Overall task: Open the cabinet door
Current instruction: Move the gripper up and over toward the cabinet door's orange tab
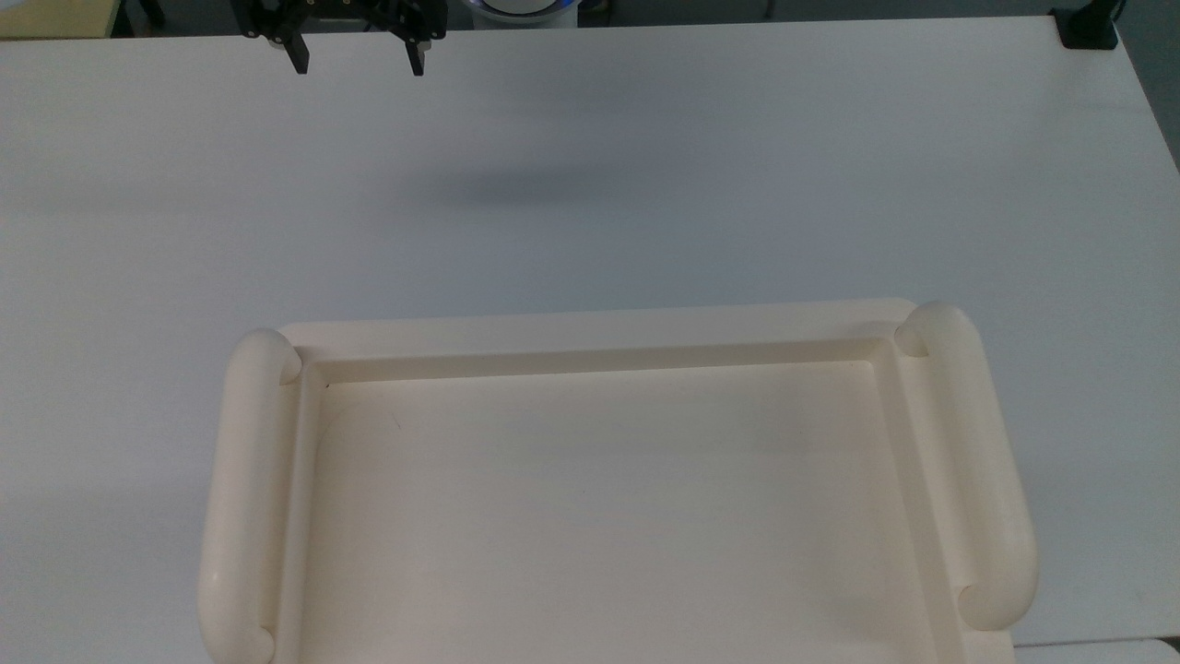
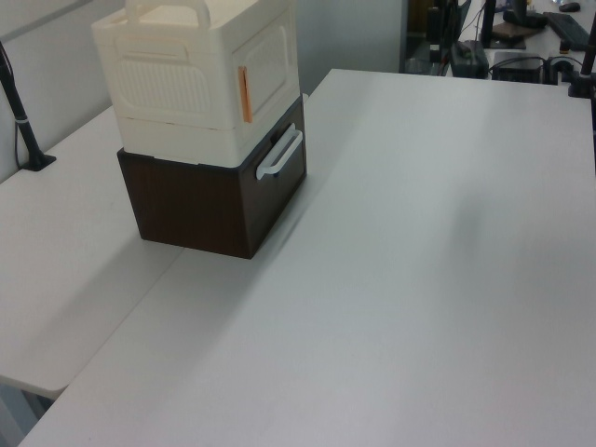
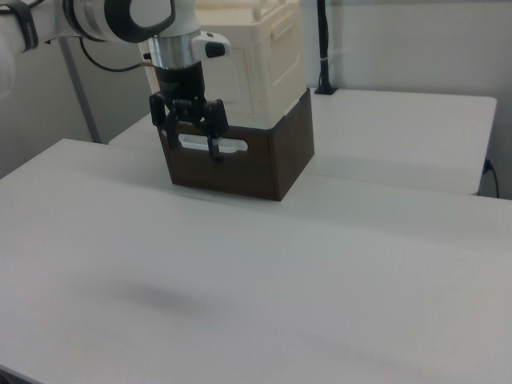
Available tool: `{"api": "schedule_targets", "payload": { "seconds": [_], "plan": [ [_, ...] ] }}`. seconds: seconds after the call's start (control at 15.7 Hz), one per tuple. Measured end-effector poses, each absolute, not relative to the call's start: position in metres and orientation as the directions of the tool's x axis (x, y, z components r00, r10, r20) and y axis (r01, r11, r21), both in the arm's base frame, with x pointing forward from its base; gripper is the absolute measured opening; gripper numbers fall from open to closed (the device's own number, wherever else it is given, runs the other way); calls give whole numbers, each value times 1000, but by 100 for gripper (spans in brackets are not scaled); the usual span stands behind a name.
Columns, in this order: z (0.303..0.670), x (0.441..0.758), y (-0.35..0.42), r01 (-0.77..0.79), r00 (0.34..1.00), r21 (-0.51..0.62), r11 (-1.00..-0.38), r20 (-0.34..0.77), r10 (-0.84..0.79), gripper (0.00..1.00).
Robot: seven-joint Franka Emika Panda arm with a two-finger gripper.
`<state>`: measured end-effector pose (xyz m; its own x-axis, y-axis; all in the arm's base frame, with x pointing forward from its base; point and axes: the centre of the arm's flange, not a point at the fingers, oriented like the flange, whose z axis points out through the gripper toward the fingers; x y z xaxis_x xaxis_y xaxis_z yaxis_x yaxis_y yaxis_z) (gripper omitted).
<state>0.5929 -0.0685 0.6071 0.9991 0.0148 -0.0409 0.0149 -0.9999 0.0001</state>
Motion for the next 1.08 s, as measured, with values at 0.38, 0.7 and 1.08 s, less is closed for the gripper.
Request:
{"api": "schedule_targets", "payload": {
  "seconds": [0.38,0.7,1.08],
  "plan": [
    [593,610,-67,24,1000,35,-999,-2,24,100],
    [600,621,-40,64,995,23,-998,81,66,100],
    [625,640,57,201,931,38,-979,305,203,97]
  ]
}}
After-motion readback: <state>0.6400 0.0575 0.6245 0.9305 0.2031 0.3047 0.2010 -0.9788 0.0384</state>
